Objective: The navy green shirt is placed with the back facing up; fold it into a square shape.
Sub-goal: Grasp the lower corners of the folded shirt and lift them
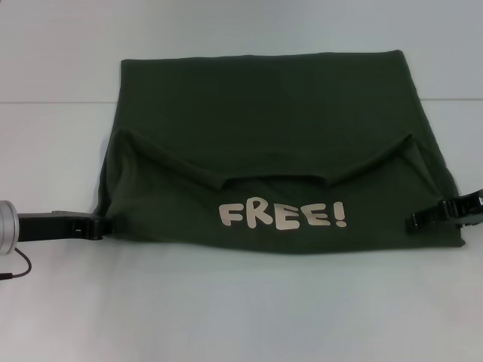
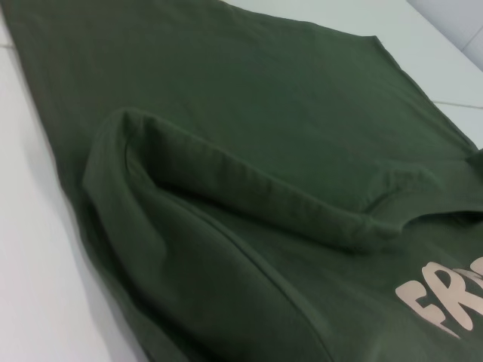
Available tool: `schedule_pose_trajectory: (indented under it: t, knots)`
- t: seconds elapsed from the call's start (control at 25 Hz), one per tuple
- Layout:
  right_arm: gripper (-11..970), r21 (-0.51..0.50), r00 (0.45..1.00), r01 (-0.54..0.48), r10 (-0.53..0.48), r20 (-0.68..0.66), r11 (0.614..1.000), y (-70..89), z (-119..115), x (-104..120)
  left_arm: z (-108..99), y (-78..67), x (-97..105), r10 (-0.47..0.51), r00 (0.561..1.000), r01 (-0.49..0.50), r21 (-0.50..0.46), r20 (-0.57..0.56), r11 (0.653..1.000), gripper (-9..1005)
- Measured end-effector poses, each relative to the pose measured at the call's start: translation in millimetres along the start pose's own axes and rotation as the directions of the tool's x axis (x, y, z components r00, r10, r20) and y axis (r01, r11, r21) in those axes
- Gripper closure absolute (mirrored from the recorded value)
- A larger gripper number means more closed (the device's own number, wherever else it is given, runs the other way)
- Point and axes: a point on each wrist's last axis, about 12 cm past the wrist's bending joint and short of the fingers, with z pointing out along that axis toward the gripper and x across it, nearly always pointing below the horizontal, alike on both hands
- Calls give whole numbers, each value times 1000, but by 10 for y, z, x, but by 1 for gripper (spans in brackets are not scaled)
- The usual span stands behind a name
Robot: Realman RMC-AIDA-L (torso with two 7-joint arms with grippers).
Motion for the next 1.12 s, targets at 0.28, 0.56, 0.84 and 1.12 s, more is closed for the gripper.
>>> schedule_pose_trajectory:
  t: [0.28, 0.56, 0.84, 1.12]
  knots:
    - [91, -13, 1000, 7, -7, -6, 1000, 19, -1, 9, 8, -9, -24, 3, 1000, -3, 3, 4, 1000, 948]
    - [128, -11, 1000, 10, -10, -7, 1000, 11, -7, 15, 4, -6, -27, -1, 1000, 1, 2, 9, 1000, 948]
    - [488, -9, 1000, 13, -13, -9, 1000, 0, -38, -3, -11, 6, -37, -9, 1000, 9, -1, 15, 1000, 947]
    - [808, -9, 1000, 12, -12, -8, 1000, -20, -59, -4, -14, 5, -40, -17, 1000, 17, 2, 14, 1000, 947]
